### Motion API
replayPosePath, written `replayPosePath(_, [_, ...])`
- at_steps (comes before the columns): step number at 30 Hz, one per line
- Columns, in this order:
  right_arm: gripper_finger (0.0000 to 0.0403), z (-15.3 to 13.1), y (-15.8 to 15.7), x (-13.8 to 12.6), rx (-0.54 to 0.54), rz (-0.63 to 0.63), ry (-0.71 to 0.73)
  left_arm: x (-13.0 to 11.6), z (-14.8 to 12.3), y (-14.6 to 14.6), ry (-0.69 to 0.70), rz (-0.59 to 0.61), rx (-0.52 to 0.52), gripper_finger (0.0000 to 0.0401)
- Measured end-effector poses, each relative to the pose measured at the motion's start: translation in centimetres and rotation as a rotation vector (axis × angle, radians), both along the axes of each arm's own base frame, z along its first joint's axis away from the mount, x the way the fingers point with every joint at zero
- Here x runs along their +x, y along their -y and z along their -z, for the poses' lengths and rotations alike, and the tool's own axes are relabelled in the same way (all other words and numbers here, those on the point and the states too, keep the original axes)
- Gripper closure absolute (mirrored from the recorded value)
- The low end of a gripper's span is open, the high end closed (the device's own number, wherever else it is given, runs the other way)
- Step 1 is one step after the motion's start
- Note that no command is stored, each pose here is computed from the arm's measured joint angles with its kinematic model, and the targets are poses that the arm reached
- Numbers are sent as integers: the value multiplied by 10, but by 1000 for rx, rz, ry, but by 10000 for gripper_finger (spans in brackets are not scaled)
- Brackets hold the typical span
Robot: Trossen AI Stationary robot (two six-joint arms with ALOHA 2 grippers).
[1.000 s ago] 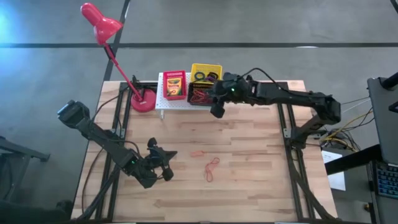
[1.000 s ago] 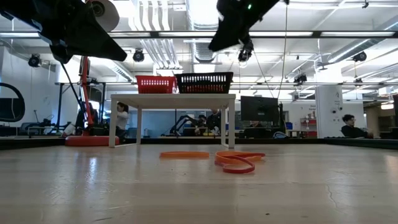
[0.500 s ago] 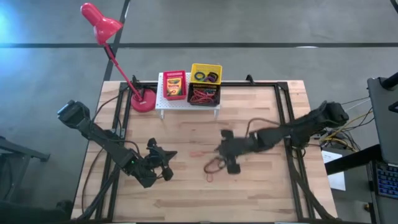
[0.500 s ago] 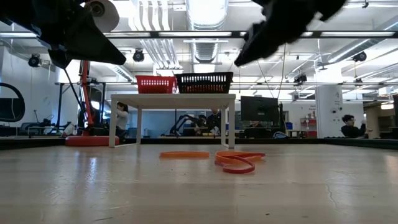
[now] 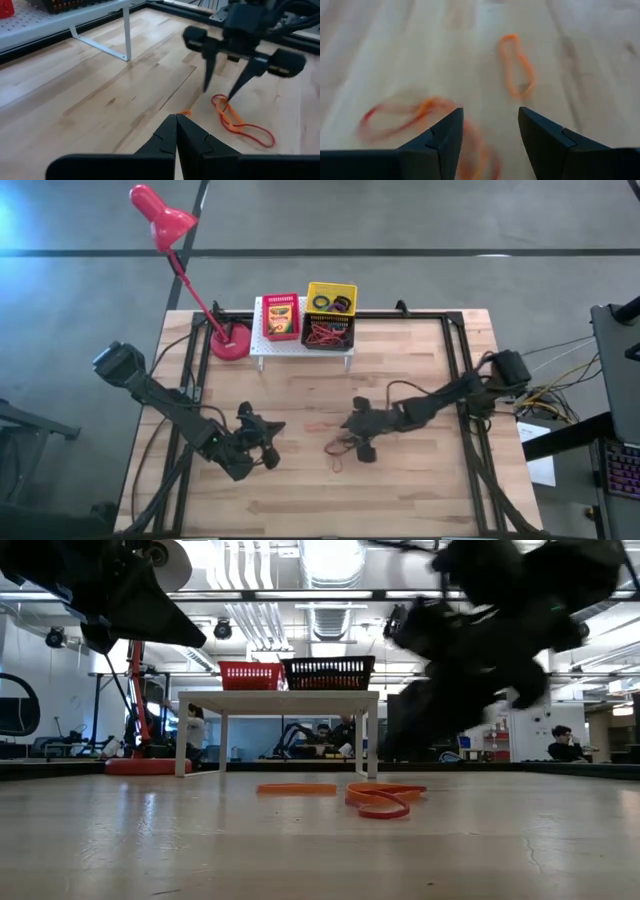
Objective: Pick & Place Office Desk Supplies
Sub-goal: Put the orange rubber band into the black bin on the shelf
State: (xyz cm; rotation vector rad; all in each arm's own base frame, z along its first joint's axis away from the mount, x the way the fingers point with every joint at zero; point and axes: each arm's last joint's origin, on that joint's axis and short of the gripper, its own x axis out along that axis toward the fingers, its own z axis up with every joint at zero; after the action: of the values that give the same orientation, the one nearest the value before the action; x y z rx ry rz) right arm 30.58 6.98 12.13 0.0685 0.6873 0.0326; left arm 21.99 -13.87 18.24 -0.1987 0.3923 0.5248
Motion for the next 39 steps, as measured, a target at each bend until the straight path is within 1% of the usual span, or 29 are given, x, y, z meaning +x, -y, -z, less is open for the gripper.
replayPosePath(5, [226,8,16,33,-9,65,2,1,2,-1,-3,-3,0,393])
replayPosePath(8, [230,11,21,48,-18,69,-4,0,4,-1,-9,2,-6,393])
replayPosePath(11, [233,16,21,58,-40,34,-59,0,4,-1,-2,2,-12,393])
replayPosePath(15, [246,18,19,66,-62,23,-152,0,4,-1,2,4,-17,393])
replayPosePath(17, [262,19,19,68,-68,23,-190,0,4,-1,2,4,-18,393])
replayPosePath(19, [288,18,18,69,-69,24,-209,0,4,-1,3,4,-18,393])
replayPosePath(24, [378,8,15,62,-69,18,-215,0,4,-1,3,3,-18,393])
replayPosePath(27, [389,-9,12,55,-51,28,-200,0,4,-1,3,3,-18,393])
replayPosePath(29, [392,-30,9,51,-48,40,-151,0,4,-1,2,3,-18,393])
replayPosePath(34, [394,-81,7,36,-90,90,-40,0,3,-1,6,1,-17,393])
replayPosePath(36, [394,-106,11,31,-126,130,36,0,3,-1,8,2,-18,393])
replayPosePath(39, [394,-139,24,22,-231,222,116,0,3,-1,8,2,-18,393])
